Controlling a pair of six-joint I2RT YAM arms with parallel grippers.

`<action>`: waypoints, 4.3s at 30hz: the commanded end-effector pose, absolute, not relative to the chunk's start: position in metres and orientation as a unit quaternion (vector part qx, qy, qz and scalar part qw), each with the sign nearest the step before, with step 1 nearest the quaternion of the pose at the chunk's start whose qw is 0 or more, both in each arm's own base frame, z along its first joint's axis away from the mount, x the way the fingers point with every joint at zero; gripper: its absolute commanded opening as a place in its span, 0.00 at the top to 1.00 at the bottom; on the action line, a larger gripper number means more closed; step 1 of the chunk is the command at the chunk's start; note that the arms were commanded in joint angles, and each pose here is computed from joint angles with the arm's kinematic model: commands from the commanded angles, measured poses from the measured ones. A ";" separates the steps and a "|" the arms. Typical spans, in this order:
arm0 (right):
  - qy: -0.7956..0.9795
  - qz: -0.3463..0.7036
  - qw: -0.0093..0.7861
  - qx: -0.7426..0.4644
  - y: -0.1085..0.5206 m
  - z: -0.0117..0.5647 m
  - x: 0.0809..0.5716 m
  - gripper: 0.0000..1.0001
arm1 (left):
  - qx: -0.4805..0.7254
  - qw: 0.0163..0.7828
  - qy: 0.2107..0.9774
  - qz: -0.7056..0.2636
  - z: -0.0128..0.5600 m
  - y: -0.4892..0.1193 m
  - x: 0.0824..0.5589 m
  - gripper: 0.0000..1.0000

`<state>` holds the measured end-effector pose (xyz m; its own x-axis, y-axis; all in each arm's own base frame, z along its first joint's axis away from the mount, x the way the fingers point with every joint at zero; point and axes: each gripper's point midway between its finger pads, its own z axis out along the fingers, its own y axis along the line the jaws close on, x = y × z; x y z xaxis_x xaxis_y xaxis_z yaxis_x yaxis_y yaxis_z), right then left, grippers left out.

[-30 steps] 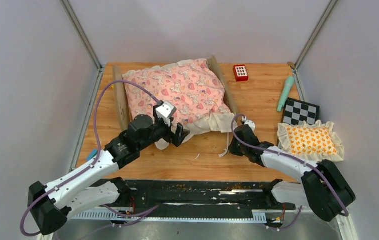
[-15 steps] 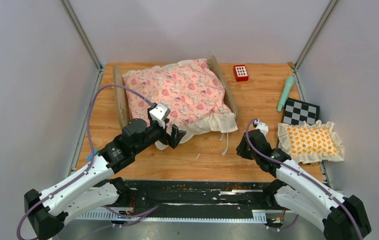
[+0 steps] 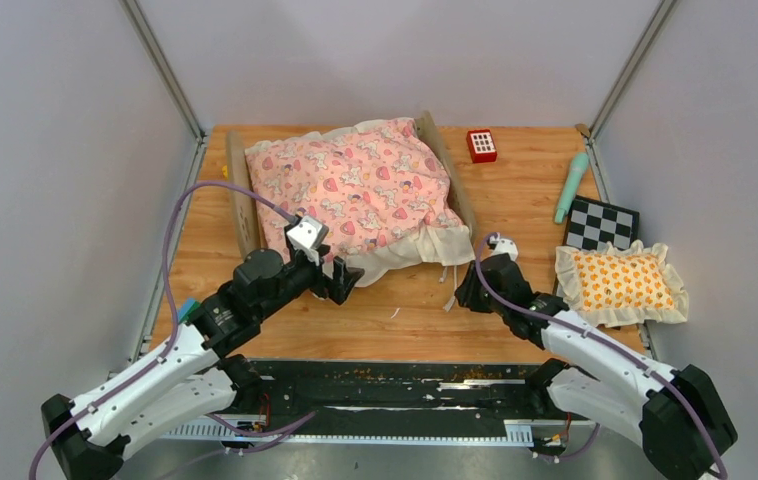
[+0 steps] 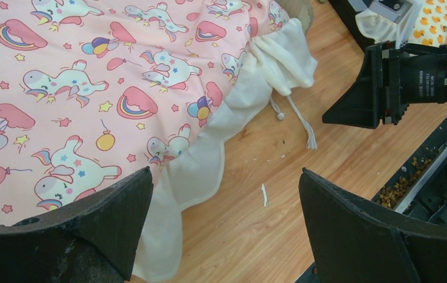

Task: Set up the pet bed
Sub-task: Tie the ropes to the bed frame.

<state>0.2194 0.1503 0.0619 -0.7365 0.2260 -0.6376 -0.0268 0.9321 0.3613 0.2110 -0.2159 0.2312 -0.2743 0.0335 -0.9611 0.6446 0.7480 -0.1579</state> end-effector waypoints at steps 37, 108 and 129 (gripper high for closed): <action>0.920 0.048 0.385 0.057 0.192 0.028 0.289 0.76 | 0.204 0.564 0.756 -0.261 0.229 -0.199 0.206 0.00; 0.908 0.139 0.394 0.002 0.168 0.045 0.305 0.70 | 0.194 0.547 0.751 -0.315 0.210 -0.210 0.191 0.05; 0.904 0.172 0.390 0.024 0.155 0.077 0.280 1.00 | 0.268 0.562 0.718 -0.311 0.187 -0.288 0.187 0.03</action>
